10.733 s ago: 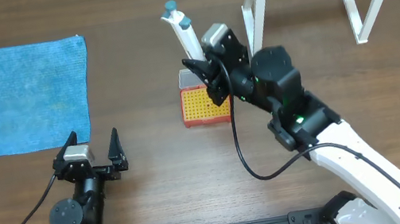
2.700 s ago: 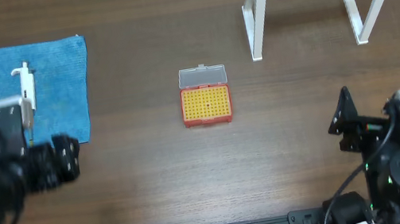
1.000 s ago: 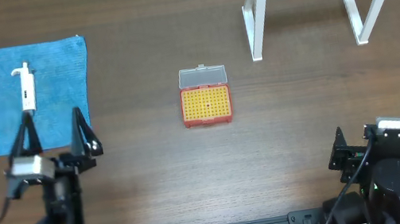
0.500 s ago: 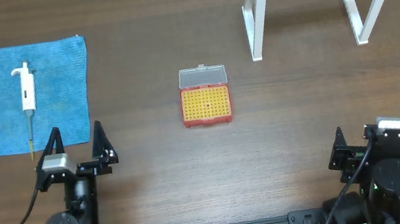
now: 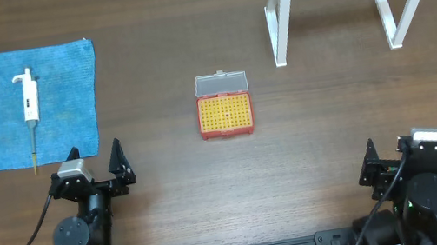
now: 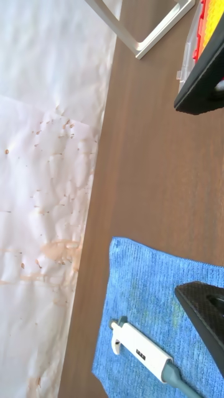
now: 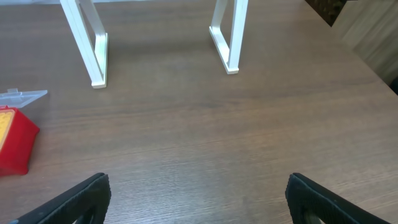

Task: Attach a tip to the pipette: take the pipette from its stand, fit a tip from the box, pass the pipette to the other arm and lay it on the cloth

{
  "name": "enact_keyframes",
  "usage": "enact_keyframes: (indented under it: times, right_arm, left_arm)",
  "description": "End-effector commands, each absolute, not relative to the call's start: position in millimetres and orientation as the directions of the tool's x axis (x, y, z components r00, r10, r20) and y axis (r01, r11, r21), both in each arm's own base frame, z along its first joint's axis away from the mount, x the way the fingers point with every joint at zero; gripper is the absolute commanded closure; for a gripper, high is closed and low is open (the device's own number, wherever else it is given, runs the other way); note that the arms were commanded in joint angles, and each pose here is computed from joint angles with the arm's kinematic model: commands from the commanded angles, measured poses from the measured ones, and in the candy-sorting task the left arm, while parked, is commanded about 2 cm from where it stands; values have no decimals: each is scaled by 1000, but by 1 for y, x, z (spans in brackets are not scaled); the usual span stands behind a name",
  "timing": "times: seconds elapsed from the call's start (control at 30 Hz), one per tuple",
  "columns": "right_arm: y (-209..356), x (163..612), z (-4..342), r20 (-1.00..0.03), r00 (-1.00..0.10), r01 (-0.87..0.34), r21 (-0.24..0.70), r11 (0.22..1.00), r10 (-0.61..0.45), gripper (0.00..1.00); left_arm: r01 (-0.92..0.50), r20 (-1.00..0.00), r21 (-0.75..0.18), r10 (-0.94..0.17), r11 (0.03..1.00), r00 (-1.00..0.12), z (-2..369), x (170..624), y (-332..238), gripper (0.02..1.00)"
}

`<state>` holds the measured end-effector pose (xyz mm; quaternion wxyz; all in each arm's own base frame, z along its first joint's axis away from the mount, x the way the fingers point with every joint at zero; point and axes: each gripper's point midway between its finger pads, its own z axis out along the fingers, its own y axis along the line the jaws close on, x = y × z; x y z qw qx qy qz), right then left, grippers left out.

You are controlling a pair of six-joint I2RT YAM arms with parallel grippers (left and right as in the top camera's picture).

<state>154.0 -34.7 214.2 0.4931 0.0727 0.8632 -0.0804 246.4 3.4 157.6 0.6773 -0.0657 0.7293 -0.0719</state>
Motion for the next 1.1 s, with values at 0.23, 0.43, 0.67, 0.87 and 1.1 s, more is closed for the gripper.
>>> enact_keyframes:
  times: [0.23, 0.43, 0.67, 0.87, 1.1]
  right_arm:
    - [-34, 154, 216, -867, -497, 193, -80, 978, 27, 88]
    - [-34, 154, 216, -867, -497, 193, -80, 978, 27, 86]
    - [-30, 161, 227, -892, -450, 179, -55, 982, 32, 88]
    - [-29, 213, 288, -997, -55, 166, 43, 985, 53, 82]
    - [-13, 233, 253, -983, 185, 62, 27, 998, 15, 88]
  left_arm:
    - [-6, -977, -199, -199, 980, -76, 156, 246, 4, 148]
    - [-6, -977, -199, -199, 980, -76, 156, 246, 4, 148]
    - [-6, -977, -199, -199, 980, -76, 156, 246, 4, 148]
    - [-6, -977, -199, -199, 980, -76, 156, 246, 4, 148]
    - [-6, -977, -199, -199, 980, -76, 156, 246, 4, 148]
